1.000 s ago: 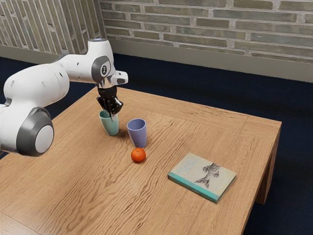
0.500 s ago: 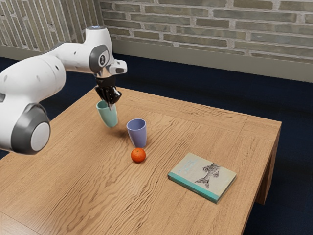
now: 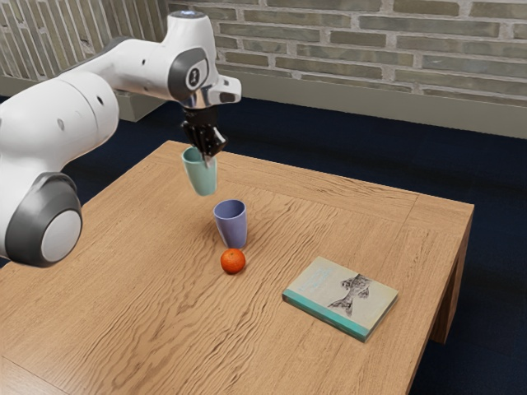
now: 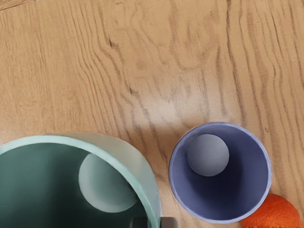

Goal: Place the left cup onto the right cup

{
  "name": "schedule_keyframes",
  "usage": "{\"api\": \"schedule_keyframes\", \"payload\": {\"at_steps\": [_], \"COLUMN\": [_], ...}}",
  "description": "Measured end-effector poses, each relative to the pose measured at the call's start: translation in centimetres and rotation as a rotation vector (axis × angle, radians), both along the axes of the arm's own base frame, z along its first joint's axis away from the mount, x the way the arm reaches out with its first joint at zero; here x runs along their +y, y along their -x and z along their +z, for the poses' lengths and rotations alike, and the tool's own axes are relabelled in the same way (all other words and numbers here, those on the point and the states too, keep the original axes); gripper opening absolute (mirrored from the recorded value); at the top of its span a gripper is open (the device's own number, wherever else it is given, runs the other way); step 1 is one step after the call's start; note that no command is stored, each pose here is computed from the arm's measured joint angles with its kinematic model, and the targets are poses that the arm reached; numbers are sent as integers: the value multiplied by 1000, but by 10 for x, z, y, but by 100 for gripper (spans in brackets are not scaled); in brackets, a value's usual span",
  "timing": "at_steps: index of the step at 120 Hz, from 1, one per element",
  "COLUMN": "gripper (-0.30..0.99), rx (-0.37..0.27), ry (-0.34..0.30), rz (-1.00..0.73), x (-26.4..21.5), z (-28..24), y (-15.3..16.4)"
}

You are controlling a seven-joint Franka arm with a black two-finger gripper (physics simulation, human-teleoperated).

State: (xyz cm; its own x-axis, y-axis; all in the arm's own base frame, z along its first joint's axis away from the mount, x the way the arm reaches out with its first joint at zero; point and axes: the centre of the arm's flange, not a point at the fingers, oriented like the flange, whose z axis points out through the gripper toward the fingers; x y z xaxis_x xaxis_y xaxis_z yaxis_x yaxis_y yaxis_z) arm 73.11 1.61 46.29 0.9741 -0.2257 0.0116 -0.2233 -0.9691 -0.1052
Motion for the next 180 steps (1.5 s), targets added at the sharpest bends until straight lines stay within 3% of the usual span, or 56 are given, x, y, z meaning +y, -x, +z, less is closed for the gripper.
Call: {"api": "schedule_keyframes", "payload": {"at_steps": [49,95,180], "gripper": [-9,-9,-9], "rx": [17,62,60], "ry": [-3,6,-27], "rz": [-68,-51,-46], "x": [-62,-70,-79], "z": [4,-4,-14], "y": [6,19,8]}}
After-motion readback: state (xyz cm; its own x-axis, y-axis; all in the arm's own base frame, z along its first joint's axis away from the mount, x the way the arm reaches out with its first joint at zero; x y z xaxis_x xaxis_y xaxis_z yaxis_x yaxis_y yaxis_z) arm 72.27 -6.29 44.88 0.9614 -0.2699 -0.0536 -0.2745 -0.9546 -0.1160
